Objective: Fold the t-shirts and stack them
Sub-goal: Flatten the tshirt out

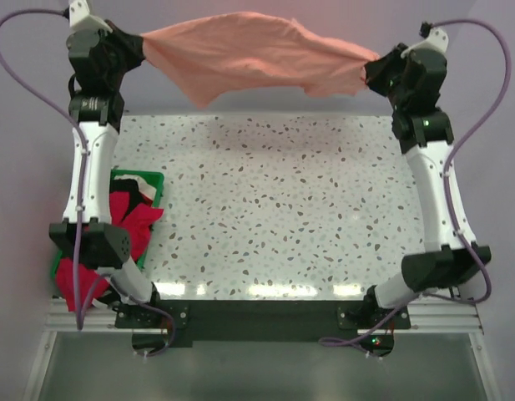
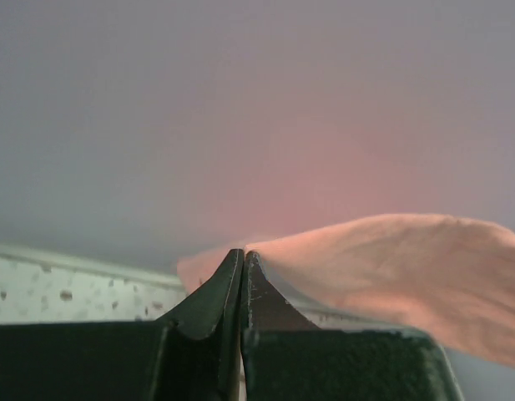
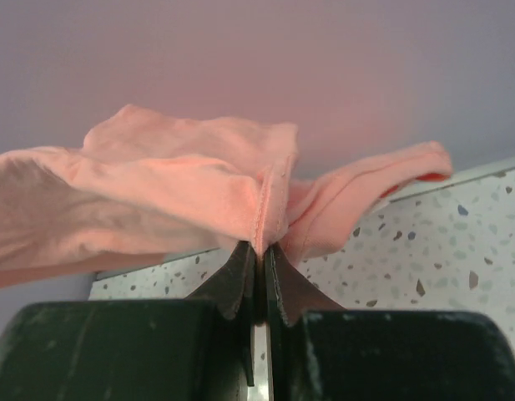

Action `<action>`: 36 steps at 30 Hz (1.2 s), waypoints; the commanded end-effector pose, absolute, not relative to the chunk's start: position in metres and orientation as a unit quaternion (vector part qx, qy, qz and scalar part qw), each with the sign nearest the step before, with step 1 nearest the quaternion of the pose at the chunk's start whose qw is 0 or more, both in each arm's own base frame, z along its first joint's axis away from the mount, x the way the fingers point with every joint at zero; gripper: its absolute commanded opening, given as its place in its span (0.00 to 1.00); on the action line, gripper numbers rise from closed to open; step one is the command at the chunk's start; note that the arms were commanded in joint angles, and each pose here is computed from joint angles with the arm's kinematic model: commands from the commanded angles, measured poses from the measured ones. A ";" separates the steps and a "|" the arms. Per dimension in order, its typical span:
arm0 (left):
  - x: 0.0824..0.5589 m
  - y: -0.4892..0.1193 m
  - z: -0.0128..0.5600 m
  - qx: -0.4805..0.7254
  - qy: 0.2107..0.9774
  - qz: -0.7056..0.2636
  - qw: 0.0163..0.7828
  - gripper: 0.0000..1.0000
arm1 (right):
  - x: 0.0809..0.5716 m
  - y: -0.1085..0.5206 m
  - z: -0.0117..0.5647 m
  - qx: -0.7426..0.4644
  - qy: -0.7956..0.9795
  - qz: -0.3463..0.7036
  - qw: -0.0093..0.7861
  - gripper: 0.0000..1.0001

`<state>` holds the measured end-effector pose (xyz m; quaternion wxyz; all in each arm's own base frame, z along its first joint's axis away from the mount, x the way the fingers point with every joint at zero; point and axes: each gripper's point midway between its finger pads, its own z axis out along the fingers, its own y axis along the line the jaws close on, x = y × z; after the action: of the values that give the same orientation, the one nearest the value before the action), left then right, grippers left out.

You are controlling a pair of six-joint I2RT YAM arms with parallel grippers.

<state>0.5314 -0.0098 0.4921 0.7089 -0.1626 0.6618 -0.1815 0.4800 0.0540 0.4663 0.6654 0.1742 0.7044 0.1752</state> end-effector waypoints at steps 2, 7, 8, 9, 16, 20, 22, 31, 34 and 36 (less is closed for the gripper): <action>0.472 -0.033 0.466 -0.143 0.656 -0.236 0.702 0.00 | 0.441 0.054 0.376 0.211 0.736 0.191 0.614 0.07; 0.395 -0.056 0.269 -0.199 0.755 -0.279 0.559 0.14 | 0.360 0.044 0.210 0.270 0.806 0.162 0.502 0.56; 0.383 -0.060 0.244 -0.205 0.764 -0.282 0.543 0.25 | 0.337 0.045 0.155 0.274 0.835 0.148 0.454 0.63; 0.357 -0.063 0.194 -0.218 0.787 -0.279 0.506 0.35 | 0.324 0.046 0.134 0.276 0.846 0.147 0.432 0.69; 0.302 -0.046 0.118 -0.296 0.816 -0.227 0.442 0.61 | 0.270 0.059 0.079 0.276 0.875 0.170 0.359 0.86; 0.308 -0.030 0.121 -0.319 0.817 -0.183 0.445 0.62 | 0.284 0.049 0.101 0.281 0.864 0.149 0.390 0.86; 0.318 -0.027 0.116 -0.326 0.822 -0.173 0.434 0.61 | 0.295 0.048 0.109 0.277 0.864 0.142 0.395 0.85; 0.349 -0.041 0.079 -0.334 0.857 -0.112 0.376 0.57 | 0.360 0.038 0.122 0.276 0.870 0.093 0.397 0.83; 0.353 -0.043 0.071 -0.337 0.864 -0.077 0.365 0.54 | 0.372 0.037 0.119 0.272 0.876 0.083 0.390 0.83; 0.352 -0.042 0.063 -0.341 0.869 -0.053 0.354 0.53 | 0.375 0.036 0.111 0.271 0.880 0.076 0.382 0.83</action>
<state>0.3384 -0.0512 0.0539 0.3344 -0.3198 0.8815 -0.0938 0.3561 0.0436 0.1002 0.3568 0.2765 0.8873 0.0944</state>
